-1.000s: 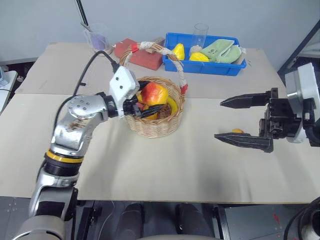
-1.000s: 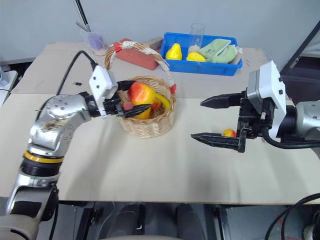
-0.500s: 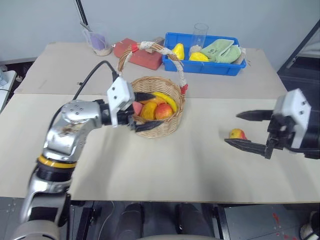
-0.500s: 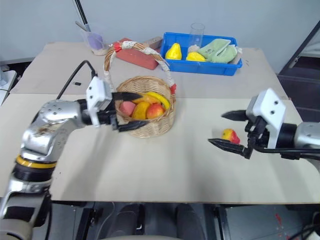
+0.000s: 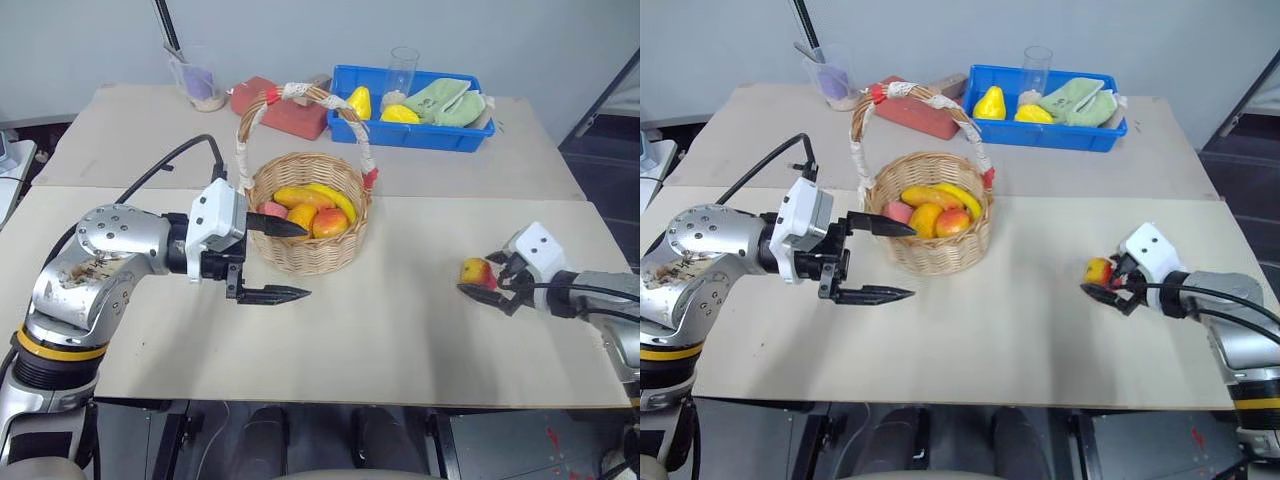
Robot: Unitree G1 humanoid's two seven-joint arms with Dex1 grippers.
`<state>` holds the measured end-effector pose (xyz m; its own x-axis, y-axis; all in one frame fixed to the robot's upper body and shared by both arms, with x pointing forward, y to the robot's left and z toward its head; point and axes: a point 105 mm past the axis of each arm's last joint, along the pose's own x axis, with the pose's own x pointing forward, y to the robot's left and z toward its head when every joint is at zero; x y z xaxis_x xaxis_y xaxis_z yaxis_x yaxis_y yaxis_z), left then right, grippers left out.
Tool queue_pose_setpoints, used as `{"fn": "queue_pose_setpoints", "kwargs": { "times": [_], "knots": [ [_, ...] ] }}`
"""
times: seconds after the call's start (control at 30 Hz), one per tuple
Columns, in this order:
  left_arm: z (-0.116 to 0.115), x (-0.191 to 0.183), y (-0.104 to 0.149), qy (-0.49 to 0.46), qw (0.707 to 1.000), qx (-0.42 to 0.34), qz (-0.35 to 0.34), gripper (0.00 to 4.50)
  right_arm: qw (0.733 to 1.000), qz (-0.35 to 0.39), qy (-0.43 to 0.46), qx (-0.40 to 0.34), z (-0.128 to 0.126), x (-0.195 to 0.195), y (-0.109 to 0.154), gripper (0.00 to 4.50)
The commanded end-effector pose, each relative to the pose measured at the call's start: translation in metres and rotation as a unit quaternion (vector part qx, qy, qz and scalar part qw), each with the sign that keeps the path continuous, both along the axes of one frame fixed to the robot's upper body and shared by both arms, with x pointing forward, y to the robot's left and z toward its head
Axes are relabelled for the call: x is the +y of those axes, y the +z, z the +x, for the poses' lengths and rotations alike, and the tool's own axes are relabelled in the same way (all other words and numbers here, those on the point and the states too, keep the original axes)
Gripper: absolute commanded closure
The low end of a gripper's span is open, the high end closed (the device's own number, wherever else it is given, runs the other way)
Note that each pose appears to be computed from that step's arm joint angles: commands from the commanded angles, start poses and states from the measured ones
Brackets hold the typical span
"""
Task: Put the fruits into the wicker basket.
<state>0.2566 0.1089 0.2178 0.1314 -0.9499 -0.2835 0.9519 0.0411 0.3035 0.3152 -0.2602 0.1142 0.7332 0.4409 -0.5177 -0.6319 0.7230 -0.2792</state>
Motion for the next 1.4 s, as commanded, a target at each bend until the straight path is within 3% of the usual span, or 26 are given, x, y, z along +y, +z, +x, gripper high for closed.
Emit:
{"fn": "queue_pose_setpoints", "kwargs": {
  "times": [0.03, 0.2, 0.27, 0.33, 0.53, 0.7, 1.0, 1.07, 1.2, 1.4],
  "knots": [
    [-0.006, 0.002, 0.009, -0.004, 1.000, -0.020, 0.001, 0.00, 1.000, 0.006, -0.004, -0.024, 0.005, -0.001, 0.013, 0.54],
    [-0.010, 0.005, 0.009, 0.005, 1.000, -0.018, -0.003, 0.00, 1.000, -0.003, 0.006, -0.028, 0.006, 0.002, 0.012, 2.17],
    [-0.013, 0.008, 0.010, 0.009, 1.000, -0.014, -0.011, 0.00, 0.999, -0.009, 0.017, -0.033, 0.005, 0.005, 0.015, 2.55],
    [-0.014, 0.017, 0.012, 0.031, 0.999, -0.014, -0.015, 0.00, 0.998, -0.011, 0.051, -0.041, 0.001, 0.018, 0.025, 2.57],
    [-0.012, 0.055, 0.021, 0.123, 0.991, -0.029, -0.053, 0.00, 0.969, 0.071, 0.223, -0.074, -0.031, 0.112, 0.087, 2.59],
    [-0.012, 0.076, 0.018, 0.172, 0.983, -0.028, -0.062, 0.00, 0.933, 0.161, 0.289, -0.142, -0.026, 0.184, 0.137, 2.59],
    [-0.019, 0.067, 0.028, 0.168, 0.981, -0.021, -0.092, 0.00, 0.922, 0.187, 0.287, -0.179, 0.014, 0.245, 0.143, 2.59],
    [-0.019, 0.066, 0.029, 0.169, 0.981, -0.021, -0.095, 0.00, 0.925, 0.188, 0.263, -0.199, 0.029, 0.252, 0.144, 1.51],
    [-0.018, 0.064, 0.030, 0.171, 0.980, -0.023, -0.100, 0.00, 0.922, 0.199, 0.255, -0.212, 0.034, 0.256, 0.147, 0.19],
    [-0.013, 0.063, 0.031, 0.175, 0.979, -0.025, -0.105, 0.00, 0.911, 0.209, 0.294, -0.198, 0.013, 0.250, 0.147, 0.04]
  ]
}}
